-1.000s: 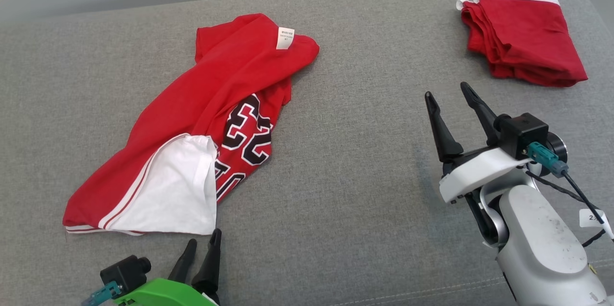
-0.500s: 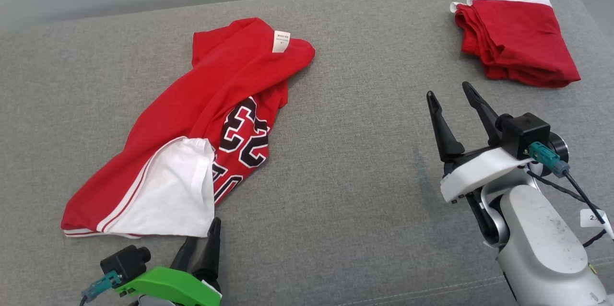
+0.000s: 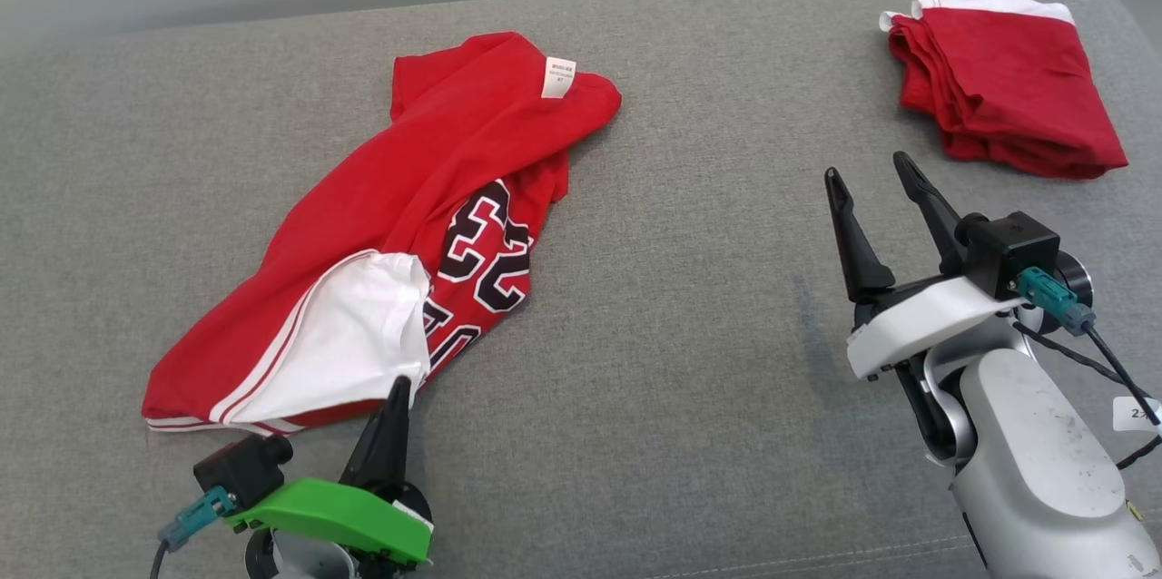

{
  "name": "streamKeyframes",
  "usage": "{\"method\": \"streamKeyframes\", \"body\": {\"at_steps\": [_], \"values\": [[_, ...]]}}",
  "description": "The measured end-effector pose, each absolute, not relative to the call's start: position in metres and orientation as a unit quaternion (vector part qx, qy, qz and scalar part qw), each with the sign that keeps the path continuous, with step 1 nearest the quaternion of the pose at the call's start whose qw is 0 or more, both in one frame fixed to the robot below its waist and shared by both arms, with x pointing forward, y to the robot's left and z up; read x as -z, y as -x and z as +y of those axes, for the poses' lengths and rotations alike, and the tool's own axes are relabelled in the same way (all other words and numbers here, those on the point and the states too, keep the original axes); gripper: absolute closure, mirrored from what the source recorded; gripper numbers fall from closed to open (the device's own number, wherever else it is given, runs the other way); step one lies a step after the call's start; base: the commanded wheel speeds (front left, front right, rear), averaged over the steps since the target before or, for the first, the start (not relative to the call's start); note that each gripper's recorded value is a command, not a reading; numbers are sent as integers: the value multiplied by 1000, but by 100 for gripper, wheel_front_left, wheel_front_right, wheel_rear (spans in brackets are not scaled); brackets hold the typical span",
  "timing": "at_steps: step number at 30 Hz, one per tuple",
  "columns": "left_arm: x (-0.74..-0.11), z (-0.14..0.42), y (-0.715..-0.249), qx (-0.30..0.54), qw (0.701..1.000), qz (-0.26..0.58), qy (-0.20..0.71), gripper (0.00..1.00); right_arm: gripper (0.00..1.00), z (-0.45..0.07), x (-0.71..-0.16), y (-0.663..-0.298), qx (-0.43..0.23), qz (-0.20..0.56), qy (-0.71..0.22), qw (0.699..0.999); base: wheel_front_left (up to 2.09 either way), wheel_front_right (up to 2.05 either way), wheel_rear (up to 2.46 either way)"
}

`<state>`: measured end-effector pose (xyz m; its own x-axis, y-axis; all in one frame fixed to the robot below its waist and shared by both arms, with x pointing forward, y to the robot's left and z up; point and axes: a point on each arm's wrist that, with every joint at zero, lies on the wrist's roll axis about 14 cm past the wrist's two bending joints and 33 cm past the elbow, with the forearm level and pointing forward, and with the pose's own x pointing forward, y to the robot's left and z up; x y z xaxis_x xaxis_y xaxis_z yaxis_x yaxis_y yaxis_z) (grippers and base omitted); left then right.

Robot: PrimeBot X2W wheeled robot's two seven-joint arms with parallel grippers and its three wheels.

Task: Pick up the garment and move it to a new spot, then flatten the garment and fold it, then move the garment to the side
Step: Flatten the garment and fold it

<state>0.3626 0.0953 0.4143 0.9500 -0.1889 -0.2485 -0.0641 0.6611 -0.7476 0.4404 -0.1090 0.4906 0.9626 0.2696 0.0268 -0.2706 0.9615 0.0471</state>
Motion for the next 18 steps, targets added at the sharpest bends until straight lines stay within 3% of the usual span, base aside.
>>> {"method": "streamKeyframes", "body": {"at_steps": [9,18], "values": [[-481,131,-391,24,912,19,409,100,0,-93,-488,-445,-161,-8,-22,987,0,0,0],[-513,204,-389,-67,920,-64,381,100,0,-86,-484,-475,-189,11,7,982,0,0,0]]}}
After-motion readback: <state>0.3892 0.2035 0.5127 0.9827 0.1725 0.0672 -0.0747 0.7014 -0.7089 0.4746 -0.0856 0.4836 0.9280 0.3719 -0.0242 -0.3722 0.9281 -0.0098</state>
